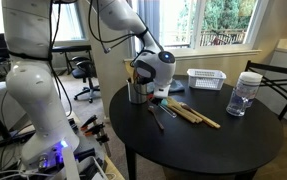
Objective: Pick up the orange spatula and put it in the silver utensil holder
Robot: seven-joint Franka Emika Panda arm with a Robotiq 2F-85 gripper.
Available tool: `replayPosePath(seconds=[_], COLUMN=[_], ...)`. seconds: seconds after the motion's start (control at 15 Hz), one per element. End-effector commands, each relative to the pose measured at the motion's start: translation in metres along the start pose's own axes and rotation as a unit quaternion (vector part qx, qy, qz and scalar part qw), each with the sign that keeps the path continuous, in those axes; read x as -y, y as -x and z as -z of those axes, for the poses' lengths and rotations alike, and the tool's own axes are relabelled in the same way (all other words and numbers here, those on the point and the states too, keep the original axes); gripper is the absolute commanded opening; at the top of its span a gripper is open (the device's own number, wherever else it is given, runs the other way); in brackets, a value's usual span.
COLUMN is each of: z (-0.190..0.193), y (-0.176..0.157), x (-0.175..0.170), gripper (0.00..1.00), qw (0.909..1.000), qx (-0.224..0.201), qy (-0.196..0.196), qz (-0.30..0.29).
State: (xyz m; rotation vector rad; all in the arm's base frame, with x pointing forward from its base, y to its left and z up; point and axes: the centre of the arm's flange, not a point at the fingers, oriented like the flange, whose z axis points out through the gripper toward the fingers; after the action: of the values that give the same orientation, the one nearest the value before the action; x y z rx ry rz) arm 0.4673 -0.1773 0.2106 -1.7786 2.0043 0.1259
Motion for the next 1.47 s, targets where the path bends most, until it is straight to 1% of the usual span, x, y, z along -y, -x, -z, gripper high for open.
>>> replayPosePath(seconds=[0.0,0.27,0.47,0.73,0.93,1.07,1.2,1.4], z=[0.046,0.093,0.123,0.146,0.156,0.155,0.146,0.121], y=[0.026,0.055,0.077,0.102,0.114,0.119,0.123,0.128], x=[-0.004,0.004,0.005,0.001,-0.003,-0.004,-0.005,-0.006], gripper=[0.09,0.09,0.09,0.09,0.09,0.09,0.09,0.09], qw=[0.9979,0.9922,0.9843,0.9736,0.9618,0.957,0.9496,0.931], qx=[0.013,0.022,0.034,0.052,0.07,0.096,0.141,0.225], qy=[-0.05,-0.093,-0.132,-0.18,-0.228,-0.243,-0.256,-0.278], qz=[0.04,0.08,0.112,0.13,0.135,0.126,0.114,0.073])
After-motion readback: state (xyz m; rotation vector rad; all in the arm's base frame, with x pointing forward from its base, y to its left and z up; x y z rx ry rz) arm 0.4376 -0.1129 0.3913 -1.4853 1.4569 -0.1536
